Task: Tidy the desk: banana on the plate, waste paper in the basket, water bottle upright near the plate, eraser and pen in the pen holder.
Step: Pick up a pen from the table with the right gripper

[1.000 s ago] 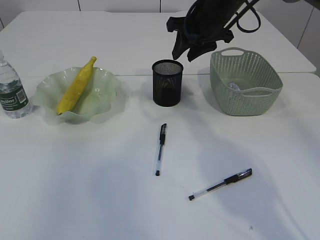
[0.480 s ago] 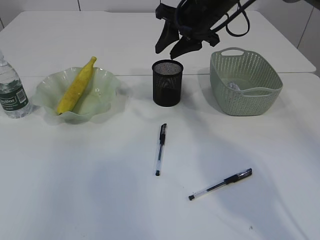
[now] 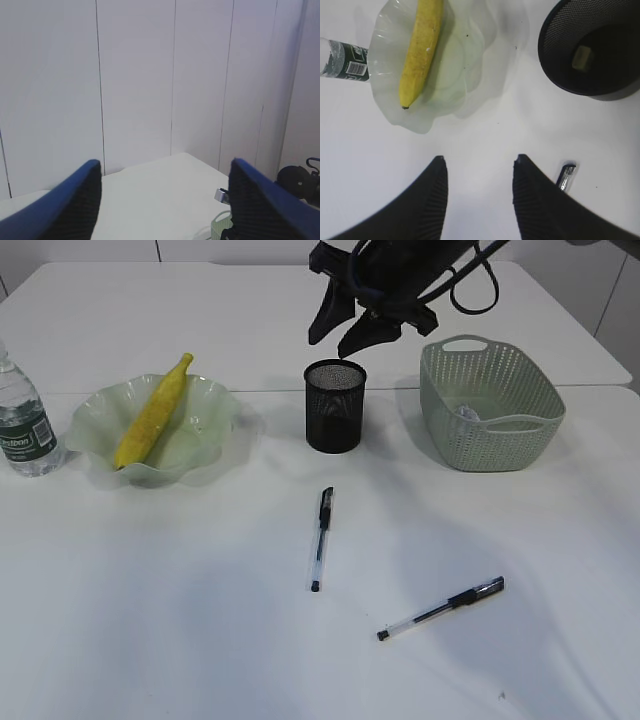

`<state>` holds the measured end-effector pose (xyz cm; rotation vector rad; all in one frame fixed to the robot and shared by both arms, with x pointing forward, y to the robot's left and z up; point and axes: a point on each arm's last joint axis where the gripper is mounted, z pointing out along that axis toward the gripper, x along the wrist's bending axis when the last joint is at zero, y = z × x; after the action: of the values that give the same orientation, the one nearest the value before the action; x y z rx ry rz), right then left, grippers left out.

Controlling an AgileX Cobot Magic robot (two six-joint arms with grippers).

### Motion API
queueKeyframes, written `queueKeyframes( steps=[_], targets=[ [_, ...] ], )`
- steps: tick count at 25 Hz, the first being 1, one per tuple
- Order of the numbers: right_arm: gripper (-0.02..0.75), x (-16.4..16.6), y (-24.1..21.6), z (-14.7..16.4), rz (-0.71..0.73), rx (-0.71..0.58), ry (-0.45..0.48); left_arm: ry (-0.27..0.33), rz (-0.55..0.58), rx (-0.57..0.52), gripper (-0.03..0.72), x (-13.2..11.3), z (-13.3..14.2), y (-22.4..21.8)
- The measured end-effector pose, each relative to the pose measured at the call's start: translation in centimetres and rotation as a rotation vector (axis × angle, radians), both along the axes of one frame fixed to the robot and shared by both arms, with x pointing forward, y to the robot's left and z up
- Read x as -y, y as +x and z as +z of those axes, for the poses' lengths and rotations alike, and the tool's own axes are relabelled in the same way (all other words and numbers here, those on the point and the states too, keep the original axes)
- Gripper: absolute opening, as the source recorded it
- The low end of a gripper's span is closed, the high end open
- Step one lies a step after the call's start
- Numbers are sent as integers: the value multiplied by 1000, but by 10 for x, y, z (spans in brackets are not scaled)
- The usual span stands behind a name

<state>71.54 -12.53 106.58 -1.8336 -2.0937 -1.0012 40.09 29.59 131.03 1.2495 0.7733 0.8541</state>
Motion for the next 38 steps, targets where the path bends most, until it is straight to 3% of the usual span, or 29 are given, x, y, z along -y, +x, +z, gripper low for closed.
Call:
queueKeyframes(
  steps=[6,11,20,27,31,38],
  targets=[
    [321,6,2,-7,-119,-26,-124,-15,-11,-6,556,1,0,0],
    [321,-9,-4,-11,-151,-9,-235,-20,-17,-9,556,1,0,-1],
    [320,-47,-9,-46,-134,-102,-232,-19,-20,-10,554,1,0,-1],
    [319,-40,-5,-53,-179,-89,-307,-21,-21,-11,554,1,0,-1],
    [319,-42,-4,-61,-183,-112,-305,-29,-8,-6,554,0,1,0],
    [318,-52,-10,-105,-149,-221,-348,-33,1,-2,552,-1,1,0]
  ],
)
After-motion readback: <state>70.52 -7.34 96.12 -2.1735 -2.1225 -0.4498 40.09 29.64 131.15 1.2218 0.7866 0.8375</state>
